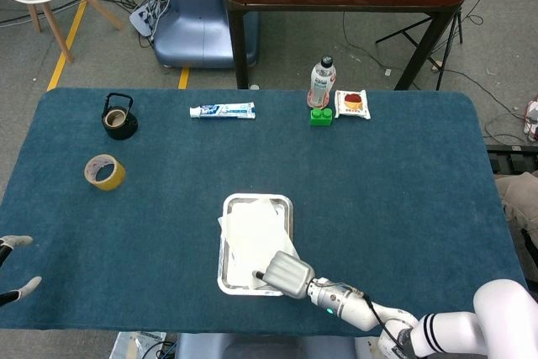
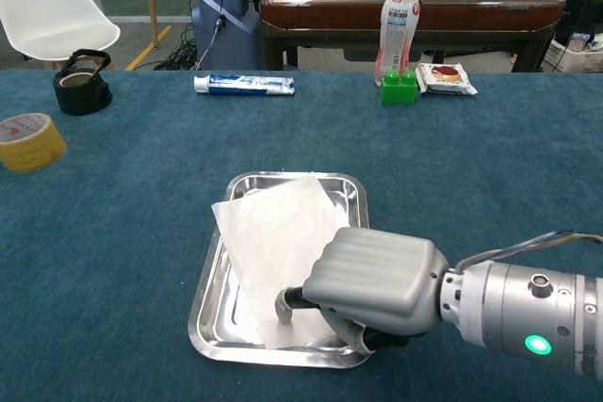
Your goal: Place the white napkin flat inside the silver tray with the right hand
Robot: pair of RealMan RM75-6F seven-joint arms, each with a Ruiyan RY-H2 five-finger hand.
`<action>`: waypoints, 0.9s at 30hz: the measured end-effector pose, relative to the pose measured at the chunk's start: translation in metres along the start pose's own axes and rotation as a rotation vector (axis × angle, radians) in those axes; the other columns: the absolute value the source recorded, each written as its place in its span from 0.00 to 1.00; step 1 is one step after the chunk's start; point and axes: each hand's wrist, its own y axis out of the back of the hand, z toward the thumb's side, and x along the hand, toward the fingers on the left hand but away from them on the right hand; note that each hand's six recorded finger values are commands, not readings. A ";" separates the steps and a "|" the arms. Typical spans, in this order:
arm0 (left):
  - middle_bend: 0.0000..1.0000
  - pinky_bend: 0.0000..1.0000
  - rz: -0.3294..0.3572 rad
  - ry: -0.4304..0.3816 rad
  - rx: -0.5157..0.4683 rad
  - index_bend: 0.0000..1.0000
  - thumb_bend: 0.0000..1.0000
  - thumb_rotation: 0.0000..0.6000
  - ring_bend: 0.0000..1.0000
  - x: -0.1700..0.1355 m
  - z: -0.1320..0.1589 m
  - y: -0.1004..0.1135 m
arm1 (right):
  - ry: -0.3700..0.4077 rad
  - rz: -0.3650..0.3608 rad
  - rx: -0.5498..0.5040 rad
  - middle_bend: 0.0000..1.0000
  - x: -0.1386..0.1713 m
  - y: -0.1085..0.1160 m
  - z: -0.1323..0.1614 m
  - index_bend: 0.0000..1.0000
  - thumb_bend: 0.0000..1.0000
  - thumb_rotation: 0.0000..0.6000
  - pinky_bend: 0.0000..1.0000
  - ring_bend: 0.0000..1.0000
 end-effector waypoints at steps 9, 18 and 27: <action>0.36 0.49 -0.002 0.000 0.001 0.33 0.11 1.00 0.30 0.000 0.000 -0.001 | -0.041 -0.013 -0.019 1.00 -0.003 0.004 0.000 0.26 1.00 1.00 1.00 0.98; 0.36 0.49 -0.001 0.001 -0.002 0.33 0.11 1.00 0.30 0.000 0.000 0.000 | -0.068 -0.025 -0.062 1.00 -0.007 0.007 0.004 0.25 1.00 1.00 1.00 0.98; 0.36 0.49 0.007 0.006 -0.007 0.33 0.11 1.00 0.30 -0.001 -0.002 0.003 | -0.083 -0.008 -0.083 1.00 -0.010 0.004 0.008 0.25 1.00 1.00 1.00 0.98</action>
